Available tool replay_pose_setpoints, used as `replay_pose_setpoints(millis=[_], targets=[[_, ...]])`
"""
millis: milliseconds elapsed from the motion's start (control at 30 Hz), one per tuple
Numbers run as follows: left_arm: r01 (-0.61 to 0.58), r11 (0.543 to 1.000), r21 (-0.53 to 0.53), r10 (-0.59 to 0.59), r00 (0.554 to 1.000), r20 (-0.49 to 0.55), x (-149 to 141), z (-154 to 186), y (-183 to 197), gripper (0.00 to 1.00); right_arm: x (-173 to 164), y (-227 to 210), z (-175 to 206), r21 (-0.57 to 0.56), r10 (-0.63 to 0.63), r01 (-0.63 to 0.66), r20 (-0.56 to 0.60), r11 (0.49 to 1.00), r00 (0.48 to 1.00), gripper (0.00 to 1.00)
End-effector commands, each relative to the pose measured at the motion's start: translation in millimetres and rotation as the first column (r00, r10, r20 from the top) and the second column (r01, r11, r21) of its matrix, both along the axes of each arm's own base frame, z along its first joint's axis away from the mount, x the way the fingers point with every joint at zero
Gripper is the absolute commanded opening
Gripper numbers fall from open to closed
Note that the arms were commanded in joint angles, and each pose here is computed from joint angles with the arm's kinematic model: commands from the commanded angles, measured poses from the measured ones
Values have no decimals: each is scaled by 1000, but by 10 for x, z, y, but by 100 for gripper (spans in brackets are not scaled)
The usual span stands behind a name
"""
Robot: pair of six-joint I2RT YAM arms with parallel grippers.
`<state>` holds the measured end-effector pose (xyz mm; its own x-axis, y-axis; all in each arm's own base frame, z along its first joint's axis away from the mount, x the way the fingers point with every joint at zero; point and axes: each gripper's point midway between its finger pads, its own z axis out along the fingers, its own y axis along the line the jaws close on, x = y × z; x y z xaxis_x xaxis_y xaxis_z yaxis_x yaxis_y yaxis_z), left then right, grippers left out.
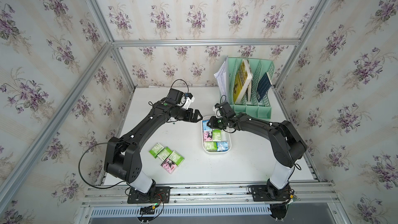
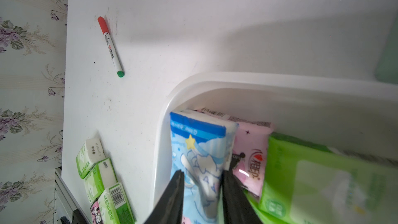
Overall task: Put the pocket tissues into the storage box
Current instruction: Place the pocket tissues in the storage box.
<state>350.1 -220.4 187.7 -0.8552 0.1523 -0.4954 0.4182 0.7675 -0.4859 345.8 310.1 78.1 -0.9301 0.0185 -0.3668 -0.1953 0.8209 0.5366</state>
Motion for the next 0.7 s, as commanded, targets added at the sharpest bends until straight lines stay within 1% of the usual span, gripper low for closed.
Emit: replay_pose_setpoints(millis=[0,200,333,500,567,667], targets=[[-14,1000,12,14,999,43,37,63,42,99,5,7,29,-3,9,-9,4,1000,1000,39],[-57,998,25,56,998,43,81,38,129,99,-3,5,34,-5,15,-15,7,1000,1000,46],[-82,996,28,80,995,65,104,87,188,99,3,-2,37,-11,16,-16,7,1000,1000,50],[-120,993,20,119,990,72,136,90,287,99,77,-49,220,-26,-3,5,70,1000,998,59],[-136,991,17,135,989,65,149,73,326,99,113,-46,309,-25,-2,4,98,1000,995,61],[-193,981,4,192,979,68,196,86,446,99,149,-36,431,-26,6,-3,139,1000,990,61]])
